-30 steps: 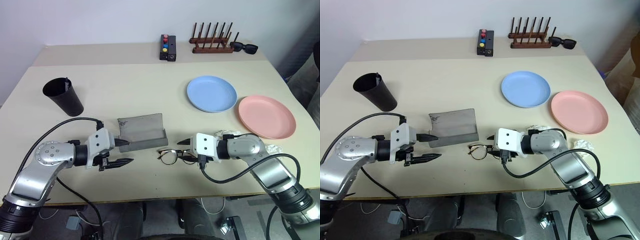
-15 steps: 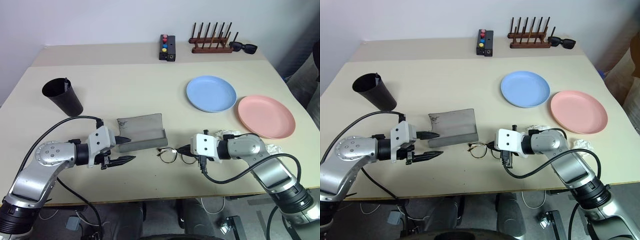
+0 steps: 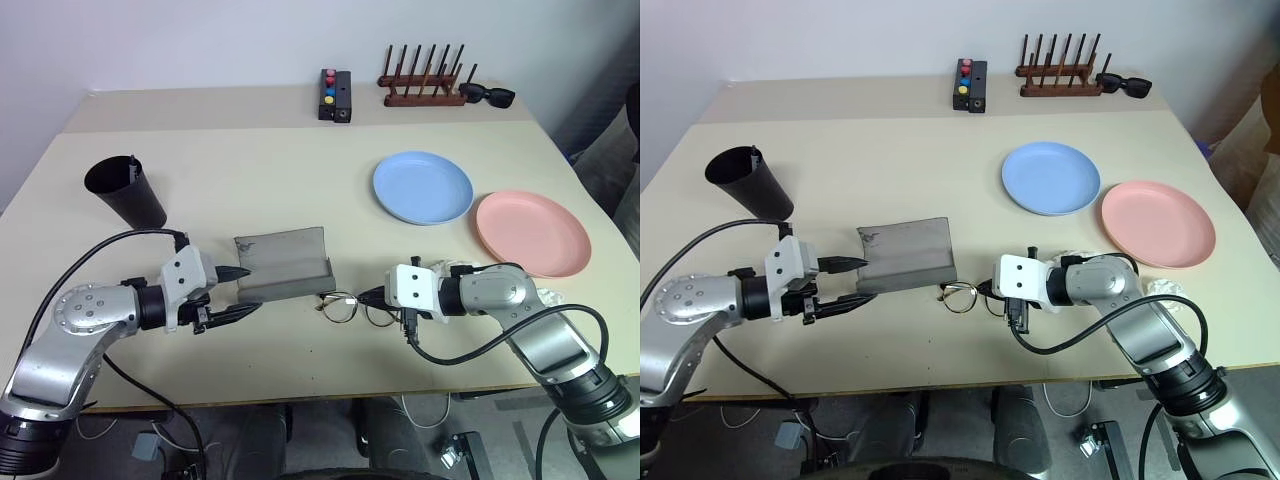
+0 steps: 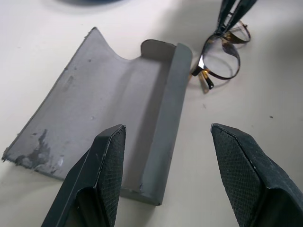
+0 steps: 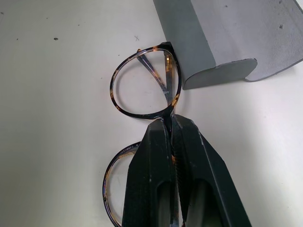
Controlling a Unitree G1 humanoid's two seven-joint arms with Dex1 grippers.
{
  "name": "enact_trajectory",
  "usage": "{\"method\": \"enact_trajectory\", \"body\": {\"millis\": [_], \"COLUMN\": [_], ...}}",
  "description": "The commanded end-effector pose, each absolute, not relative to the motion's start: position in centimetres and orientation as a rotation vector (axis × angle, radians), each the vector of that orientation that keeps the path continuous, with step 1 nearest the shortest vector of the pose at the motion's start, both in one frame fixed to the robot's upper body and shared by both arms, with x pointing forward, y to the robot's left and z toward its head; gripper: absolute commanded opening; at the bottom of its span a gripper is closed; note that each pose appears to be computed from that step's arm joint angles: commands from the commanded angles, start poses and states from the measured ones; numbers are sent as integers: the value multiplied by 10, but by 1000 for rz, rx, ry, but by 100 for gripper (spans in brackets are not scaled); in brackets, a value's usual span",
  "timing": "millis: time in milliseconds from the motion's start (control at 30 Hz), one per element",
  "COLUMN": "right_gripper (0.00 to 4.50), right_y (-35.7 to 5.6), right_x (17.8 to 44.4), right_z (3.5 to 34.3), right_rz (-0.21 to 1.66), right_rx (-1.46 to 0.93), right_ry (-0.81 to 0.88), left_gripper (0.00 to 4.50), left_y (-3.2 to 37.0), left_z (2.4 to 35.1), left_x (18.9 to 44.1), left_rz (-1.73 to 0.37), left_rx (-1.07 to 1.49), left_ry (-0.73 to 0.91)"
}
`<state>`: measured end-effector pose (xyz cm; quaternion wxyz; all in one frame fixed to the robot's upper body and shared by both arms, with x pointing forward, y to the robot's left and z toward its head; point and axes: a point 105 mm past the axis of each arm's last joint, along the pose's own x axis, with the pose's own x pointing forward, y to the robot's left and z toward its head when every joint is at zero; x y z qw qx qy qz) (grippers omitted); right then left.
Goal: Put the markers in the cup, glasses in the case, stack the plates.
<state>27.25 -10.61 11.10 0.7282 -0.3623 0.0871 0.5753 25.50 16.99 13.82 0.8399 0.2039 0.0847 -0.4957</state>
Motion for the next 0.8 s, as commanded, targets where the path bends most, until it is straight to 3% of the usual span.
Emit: {"method": "enact_trajectory", "body": {"millis": [33, 333, 800], "right_gripper": [3, 3, 3], "right_y": [-106, -80, 10], "right_x": [272, 278, 327], "right_z": [140, 185, 186], "right_rz": [1267, 1303, 1354], "right_rx": [-824, -826, -946], "right_ry": [99, -75, -227], "left_gripper": [292, 292, 292], "left_y": [183, 223, 245], "left_z": [149, 146, 142], "left_x": [258, 268, 253], "left_rz": [-987, -826, -784], "left_rx": [453, 458, 431], "left_ry": [146, 173, 213]}}
